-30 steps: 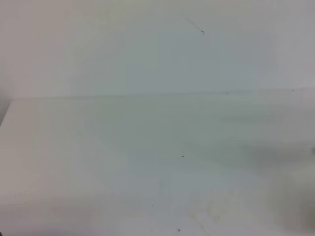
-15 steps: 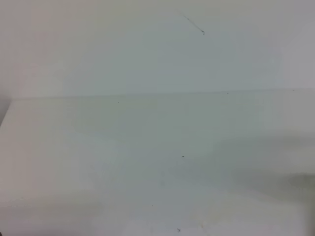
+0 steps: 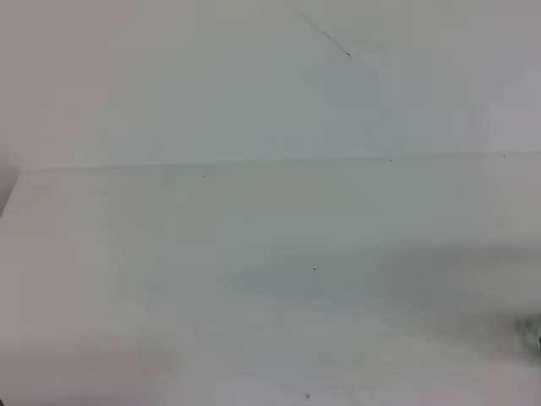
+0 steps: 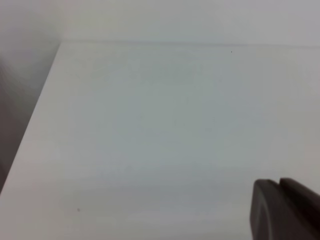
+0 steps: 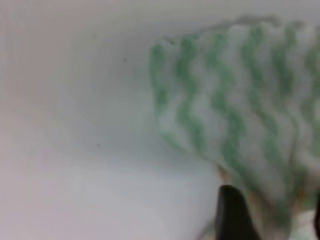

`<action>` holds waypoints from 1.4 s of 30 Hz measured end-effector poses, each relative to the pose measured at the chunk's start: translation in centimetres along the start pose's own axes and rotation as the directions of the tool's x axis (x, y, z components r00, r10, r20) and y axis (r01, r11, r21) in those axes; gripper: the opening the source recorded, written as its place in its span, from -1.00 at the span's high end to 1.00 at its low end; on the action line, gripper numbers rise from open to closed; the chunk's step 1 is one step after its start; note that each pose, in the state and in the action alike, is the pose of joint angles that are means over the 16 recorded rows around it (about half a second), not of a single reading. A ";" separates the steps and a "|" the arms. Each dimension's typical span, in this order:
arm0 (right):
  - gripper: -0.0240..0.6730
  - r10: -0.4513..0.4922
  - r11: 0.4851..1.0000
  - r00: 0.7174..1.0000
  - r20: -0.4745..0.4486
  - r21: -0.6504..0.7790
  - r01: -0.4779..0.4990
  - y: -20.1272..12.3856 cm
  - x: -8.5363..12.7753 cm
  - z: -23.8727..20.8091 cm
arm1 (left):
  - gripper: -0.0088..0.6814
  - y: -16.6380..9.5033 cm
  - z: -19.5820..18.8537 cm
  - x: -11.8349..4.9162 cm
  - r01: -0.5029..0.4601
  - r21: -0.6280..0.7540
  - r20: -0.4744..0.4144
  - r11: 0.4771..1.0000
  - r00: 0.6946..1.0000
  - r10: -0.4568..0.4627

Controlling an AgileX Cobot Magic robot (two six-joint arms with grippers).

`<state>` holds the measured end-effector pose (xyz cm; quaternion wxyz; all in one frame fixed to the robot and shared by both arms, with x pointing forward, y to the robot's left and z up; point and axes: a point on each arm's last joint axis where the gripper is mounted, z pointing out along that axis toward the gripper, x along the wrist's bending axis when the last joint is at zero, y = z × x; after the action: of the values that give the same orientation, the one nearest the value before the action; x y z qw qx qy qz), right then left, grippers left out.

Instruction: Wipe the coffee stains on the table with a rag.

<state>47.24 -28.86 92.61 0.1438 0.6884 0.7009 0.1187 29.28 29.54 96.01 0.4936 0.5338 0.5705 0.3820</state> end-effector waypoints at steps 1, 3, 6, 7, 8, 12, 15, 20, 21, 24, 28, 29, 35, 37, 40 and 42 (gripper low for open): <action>0.05 -0.003 1.000 1.000 0.002 0.001 0.003 0.2 0.0 -0.1 | 0.98 0.0 0.0 0.0 0.000 0.000 0.000 1.000 1.000 0.000; -0.08 -0.009 1.000 1.000 0.007 -0.002 0.009 0.5 -0.1 -0.6 | 0.98 0.0 0.0 0.0 0.000 0.000 0.000 1.000 1.000 0.000; -0.24 -0.019 1.000 1.000 0.013 -0.018 0.019 1.1 -0.2 -1.7 | 0.98 0.0 0.0 0.0 0.000 0.000 0.000 1.000 1.000 0.000; -0.25 -0.023 0.999 1.000 0.015 -0.026 0.023 1.2 -0.2 -2.1 | 0.98 0.0 0.0 0.0 0.000 0.000 0.000 1.000 1.000 0.000; -0.28 -0.027 0.999 0.999 0.017 -0.035 0.028 1.3 -0.2 -2.6 | 0.98 0.0 0.0 0.0 0.000 0.000 0.000 1.000 1.000 0.000; -0.14 -0.051 0.995 0.998 0.022 -0.085 0.053 1.5 -0.4 -5.3 | 0.98 0.0 0.0 0.0 0.000 0.000 0.000 1.000 1.000 0.000; 0.05 -0.075 0.989 0.997 0.020 -0.130 0.077 1.2 -0.5 -7.8 | 0.98 0.0 0.0 0.0 0.000 0.000 0.000 1.000 1.000 0.000; 0.44 -0.111 0.965 0.994 0.012 -0.238 0.111 -0.4 -0.6 -12.3 | 0.98 0.0 0.0 0.0 0.000 0.000 0.000 1.000 1.000 0.000; 0.53 -0.118 0.958 0.993 0.011 -0.262 0.117 -0.9 -0.6 -13.2 | 0.98 0.0 0.0 0.0 0.000 0.000 0.000 1.000 1.000 0.000; 0.75 -0.139 0.931 0.990 0.011 -0.338 0.135 -2.5 -0.7 -15.8 | 0.98 0.0 0.0 0.0 0.000 0.000 0.000 1.000 1.000 0.000; 0.87 -0.173 0.882 0.985 0.014 -0.443 0.161 -4.9 -0.7 -18.4 | 0.98 0.0 0.0 0.0 0.000 0.000 0.000 1.000 1.000 0.000; 0.89 -0.181 0.866 0.983 0.016 -0.472 0.167 -5.6 -0.7 -18.9 | 0.98 0.0 0.0 0.0 0.000 0.000 0.000 1.000 1.000 0.000; 0.93 -0.206 0.751 0.978 0.026 -0.637 0.175 -8.9 -0.5 -19.9 | 0.98 0.0 0.0 0.0 0.000 0.000 0.000 1.000 1.000 0.000; 0.93 -0.210 0.711 0.977 0.032 -0.681 0.175 -9.6 -0.4 -19.5 | 0.98 0.0 0.0 0.0 0.000 0.000 0.000 1.000 1.000 0.000; 0.93 -0.211 0.656 0.977 0.041 -0.734 0.173 -10.4 -0.3 -18.7 | 0.98 0.0 0.0 0.0 0.000 0.000 0.000 1.000 1.000 0.000; 0.93 -0.207 0.627 0.977 0.047 -0.760 0.169 -10.7 -0.3 -18.0 | 0.98 0.0 0.0 0.0 0.000 0.000 0.000 1.000 1.000 0.000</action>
<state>30.68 -28.83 105.49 0.4148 0.4848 0.6573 0.4011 29.28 29.54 96.01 0.4936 0.5338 0.5705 0.3820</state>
